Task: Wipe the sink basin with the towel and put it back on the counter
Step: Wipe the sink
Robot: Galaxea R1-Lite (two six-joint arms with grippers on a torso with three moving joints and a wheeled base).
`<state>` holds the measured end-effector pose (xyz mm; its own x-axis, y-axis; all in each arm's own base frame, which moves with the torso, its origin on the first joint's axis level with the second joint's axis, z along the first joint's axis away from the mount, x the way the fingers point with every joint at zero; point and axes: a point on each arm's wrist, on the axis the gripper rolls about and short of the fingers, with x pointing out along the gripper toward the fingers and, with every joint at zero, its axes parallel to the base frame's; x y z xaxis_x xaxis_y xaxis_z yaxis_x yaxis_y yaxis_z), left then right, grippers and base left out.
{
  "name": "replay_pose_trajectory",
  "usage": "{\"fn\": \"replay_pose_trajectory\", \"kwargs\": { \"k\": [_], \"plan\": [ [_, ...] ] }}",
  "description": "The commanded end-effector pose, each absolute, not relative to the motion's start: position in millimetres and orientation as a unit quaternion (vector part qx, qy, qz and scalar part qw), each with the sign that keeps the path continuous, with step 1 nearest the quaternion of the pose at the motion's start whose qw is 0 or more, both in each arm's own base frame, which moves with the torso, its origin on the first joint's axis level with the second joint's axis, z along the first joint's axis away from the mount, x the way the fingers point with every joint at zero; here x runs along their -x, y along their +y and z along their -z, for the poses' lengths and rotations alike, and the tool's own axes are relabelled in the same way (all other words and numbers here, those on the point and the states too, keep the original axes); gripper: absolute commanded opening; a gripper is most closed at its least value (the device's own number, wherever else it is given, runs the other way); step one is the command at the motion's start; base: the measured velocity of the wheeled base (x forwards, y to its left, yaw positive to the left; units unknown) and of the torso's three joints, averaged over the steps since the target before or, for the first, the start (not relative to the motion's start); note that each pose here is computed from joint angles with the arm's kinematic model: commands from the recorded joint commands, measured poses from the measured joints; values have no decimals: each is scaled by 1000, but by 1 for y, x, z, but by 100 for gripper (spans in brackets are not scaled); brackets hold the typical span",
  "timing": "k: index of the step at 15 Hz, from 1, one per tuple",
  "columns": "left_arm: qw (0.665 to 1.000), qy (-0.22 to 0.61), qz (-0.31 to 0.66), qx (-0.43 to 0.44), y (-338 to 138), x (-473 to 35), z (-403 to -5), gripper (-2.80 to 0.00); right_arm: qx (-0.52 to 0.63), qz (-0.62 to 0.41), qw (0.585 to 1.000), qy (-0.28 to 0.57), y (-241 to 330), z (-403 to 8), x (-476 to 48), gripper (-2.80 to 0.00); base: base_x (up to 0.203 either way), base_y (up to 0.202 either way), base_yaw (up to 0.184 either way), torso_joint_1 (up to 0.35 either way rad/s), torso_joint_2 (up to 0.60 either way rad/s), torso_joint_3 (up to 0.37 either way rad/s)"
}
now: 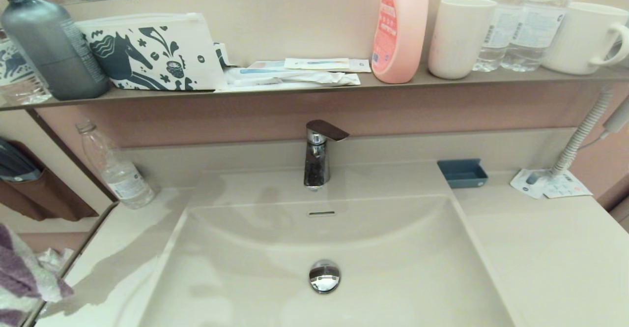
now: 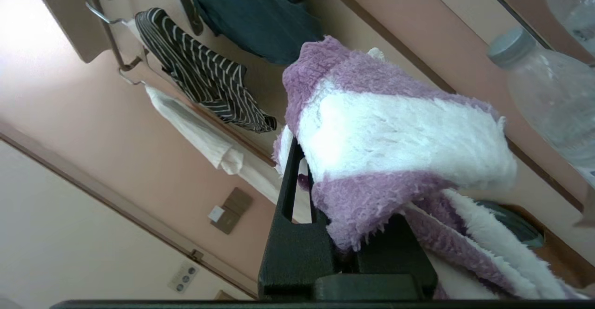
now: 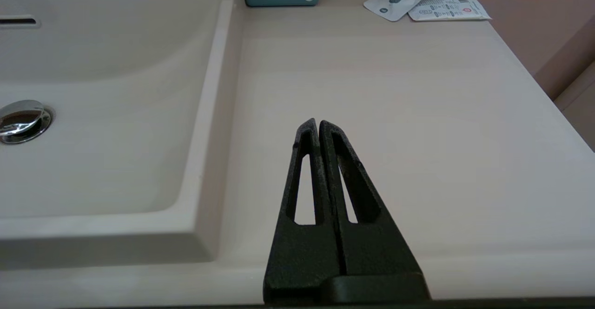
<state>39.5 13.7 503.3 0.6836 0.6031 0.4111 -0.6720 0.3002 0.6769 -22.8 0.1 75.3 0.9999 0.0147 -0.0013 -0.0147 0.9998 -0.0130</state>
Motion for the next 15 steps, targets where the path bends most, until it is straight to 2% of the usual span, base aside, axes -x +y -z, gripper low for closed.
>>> {"fn": "replay_pose_trajectory", "kwargs": {
  "k": [1,7,10,15],
  "plan": [
    [806,-34,-394,-440,14,-45,-503,-280,7,-8,1000,1,0,-75,23,-280,0,0,0,0,0,0],
    [879,-29,-344,-330,12,-72,-480,-280,7,-8,1000,1,0,-75,23,-280,0,0,0,0,0,0],
    [917,20,-312,-247,12,-78,-447,-280,7,-8,1000,1,0,-75,23,-280,0,0,0,0,0,0],
    [946,79,-266,-166,11,-69,-384,-280,7,-8,1000,1,0,-75,23,-280,0,0,0,0,0,0]
  ]
}}
